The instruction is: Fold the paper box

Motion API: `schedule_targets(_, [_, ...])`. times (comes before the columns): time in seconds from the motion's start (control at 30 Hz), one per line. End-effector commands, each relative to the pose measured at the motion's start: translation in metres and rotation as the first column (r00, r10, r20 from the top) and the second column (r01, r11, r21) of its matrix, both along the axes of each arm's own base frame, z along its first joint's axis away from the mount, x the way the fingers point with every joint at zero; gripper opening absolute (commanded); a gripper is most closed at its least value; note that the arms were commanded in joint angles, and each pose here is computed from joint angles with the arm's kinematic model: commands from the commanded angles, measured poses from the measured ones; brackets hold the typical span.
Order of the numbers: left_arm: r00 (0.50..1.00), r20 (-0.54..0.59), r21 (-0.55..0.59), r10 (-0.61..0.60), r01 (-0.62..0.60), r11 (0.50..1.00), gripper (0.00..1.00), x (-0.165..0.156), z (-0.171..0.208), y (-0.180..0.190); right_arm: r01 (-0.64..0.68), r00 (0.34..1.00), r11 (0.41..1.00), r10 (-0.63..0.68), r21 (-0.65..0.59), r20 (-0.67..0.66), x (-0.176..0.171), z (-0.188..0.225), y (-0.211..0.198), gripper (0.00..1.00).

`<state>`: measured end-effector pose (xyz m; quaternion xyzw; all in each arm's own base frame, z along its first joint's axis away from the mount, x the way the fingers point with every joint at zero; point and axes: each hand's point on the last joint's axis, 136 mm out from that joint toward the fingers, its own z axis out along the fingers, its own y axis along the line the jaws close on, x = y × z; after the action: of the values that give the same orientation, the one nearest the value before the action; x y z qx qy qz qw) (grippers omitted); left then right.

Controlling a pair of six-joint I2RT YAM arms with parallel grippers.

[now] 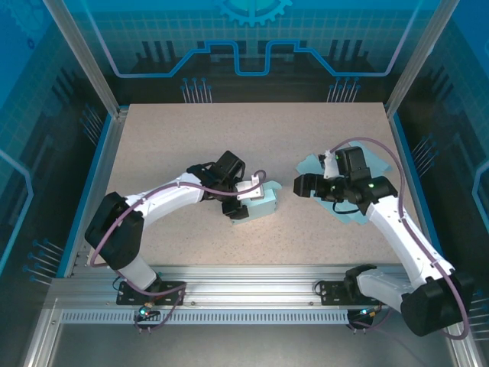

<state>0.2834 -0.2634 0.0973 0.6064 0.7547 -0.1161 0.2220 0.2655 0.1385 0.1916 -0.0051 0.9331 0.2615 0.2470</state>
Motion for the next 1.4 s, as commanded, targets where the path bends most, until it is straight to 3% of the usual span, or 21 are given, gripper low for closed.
schedule_targets(0.0, [0.999, 0.037, -0.045, -0.02, 0.021, 0.999, 0.74, 0.003, 0.021, -0.005, -0.035, 0.998, 0.995, 0.04, -0.098, 0.049, 0.002, 0.008, 0.001, 0.84])
schedule_targets(0.17, [0.992, 0.129, -0.139, 0.005, 0.013, 0.99, 0.97, 0.003, 0.062, -0.007, -0.085, 0.989, 0.986, 0.102, -0.146, 0.112, 0.007, 0.017, 0.014, 0.8])
schedule_targets(0.33, [0.953, 0.27, -0.327, 0.137, -0.043, 0.944, 0.99, 0.005, 0.124, -0.003, -0.096, 0.981, 0.981, 0.123, -0.168, 0.153, 0.016, 0.022, 0.02, 0.79])
schedule_targets(0.43, [0.895, 0.291, -0.467, 0.337, -0.175, 0.867, 0.99, 0.01, 0.159, 0.014, -0.101, 0.977, 0.978, 0.132, -0.185, 0.166, 0.021, 0.023, 0.023, 0.77])
schedule_targets(0.53, [0.819, 0.19, -0.569, 0.541, -0.357, 0.741, 0.99, 0.011, 0.176, 0.038, -0.113, 0.975, 0.971, 0.149, -0.21, 0.166, 0.026, 0.021, 0.027, 0.75])
schedule_targets(0.67, [0.652, -0.001, -0.567, 0.758, -0.625, 0.537, 0.98, 0.005, 0.157, 0.079, -0.143, 0.972, 0.958, 0.183, -0.25, 0.148, 0.033, 0.013, 0.035, 0.73])
schedule_targets(0.87, [0.511, -0.202, -0.431, 0.835, -0.812, 0.393, 0.81, -0.024, 0.102, 0.103, -0.213, 0.959, 0.933, 0.256, -0.289, 0.121, 0.041, 0.0, 0.051, 0.65])
schedule_targets(1.03, [0.464, -0.339, -0.404, 0.818, -0.857, 0.319, 0.72, -0.038, 0.083, 0.098, -0.3, 0.935, 0.906, 0.341, -0.299, 0.096, 0.044, -0.012, 0.07, 0.56])
schedule_targets(1.17, [0.421, -0.376, -0.375, 0.825, -0.884, 0.28, 0.63, -0.037, 0.07, 0.098, -0.312, 0.931, 0.886, 0.357, -0.342, 0.078, 0.052, -0.022, 0.075, 0.55])
schedule_targets(1.37, [0.42, -0.387, -0.353, 0.821, -0.89, 0.289, 0.58, -0.031, 0.064, 0.089, -0.302, 0.934, 0.878, 0.35, -0.372, 0.07, 0.058, -0.027, 0.074, 0.55])
